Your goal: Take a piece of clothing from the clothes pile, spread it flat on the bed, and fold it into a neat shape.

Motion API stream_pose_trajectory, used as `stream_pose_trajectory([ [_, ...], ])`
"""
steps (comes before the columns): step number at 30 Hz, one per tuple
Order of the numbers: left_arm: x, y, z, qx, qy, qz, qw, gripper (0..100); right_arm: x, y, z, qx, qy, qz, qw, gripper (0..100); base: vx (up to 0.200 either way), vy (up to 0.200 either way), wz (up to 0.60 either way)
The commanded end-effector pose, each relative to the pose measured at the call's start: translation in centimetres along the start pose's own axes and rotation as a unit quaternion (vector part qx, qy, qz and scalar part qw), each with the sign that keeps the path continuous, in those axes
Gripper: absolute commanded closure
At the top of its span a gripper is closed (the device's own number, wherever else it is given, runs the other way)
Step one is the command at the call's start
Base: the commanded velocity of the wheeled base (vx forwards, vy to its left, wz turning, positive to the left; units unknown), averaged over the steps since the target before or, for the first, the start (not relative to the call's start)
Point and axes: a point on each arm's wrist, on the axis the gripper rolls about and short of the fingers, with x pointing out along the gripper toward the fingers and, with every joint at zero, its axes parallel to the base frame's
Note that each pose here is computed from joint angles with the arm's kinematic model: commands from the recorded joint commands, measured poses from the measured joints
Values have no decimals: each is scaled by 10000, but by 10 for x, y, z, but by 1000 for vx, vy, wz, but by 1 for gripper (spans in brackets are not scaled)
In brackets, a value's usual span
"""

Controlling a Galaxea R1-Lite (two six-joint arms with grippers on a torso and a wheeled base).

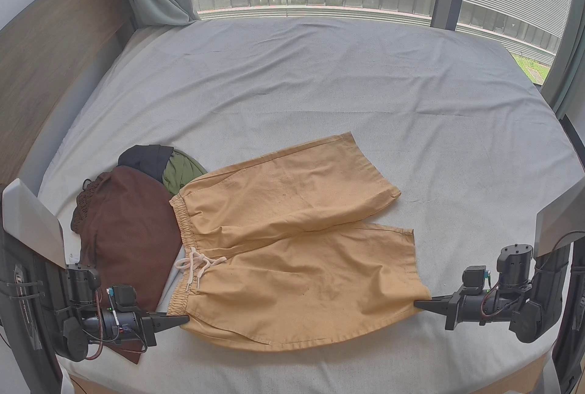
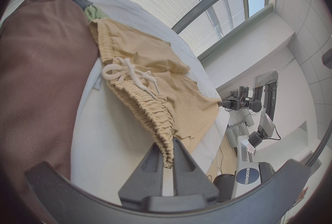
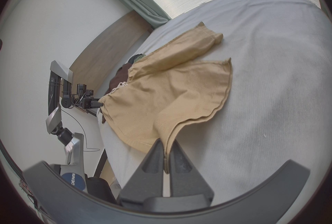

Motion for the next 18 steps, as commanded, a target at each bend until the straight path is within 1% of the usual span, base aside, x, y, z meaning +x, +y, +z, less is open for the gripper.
stream_pose_trajectory([
  [1, 0, -9, 11, 288, -148, -95, 9994, 100, -3, 10, 15, -236, -280, 110, 9993, 100, 0, 0, 0],
  [3, 0, -11, 13, 310, -164, -106, 9993, 100, -2, 10, 16, -249, -289, 117, 9992, 100, 0, 0, 0],
  [12, 6, -15, 34, 519, -457, -233, 9973, 100, -1, 9, 19, -303, -355, 115, 9988, 100, 0, 0, 0],
  [14, 10, -18, 44, 570, -573, -283, 9963, 100, -2, 10, 21, -335, -387, 124, 9986, 100, 0, 0, 0],
  [15, 10, -18, 44, 570, -573, -283, 9963, 100, -2, 10, 21, -335, -387, 124, 9986, 100, 0, 0, 0],
  [18, 18, -18, 60, 549, -814, -225, 9949, 100, -1, 10, 22, -356, -422, 127, 9984, 100, 0, 0, 0],
])
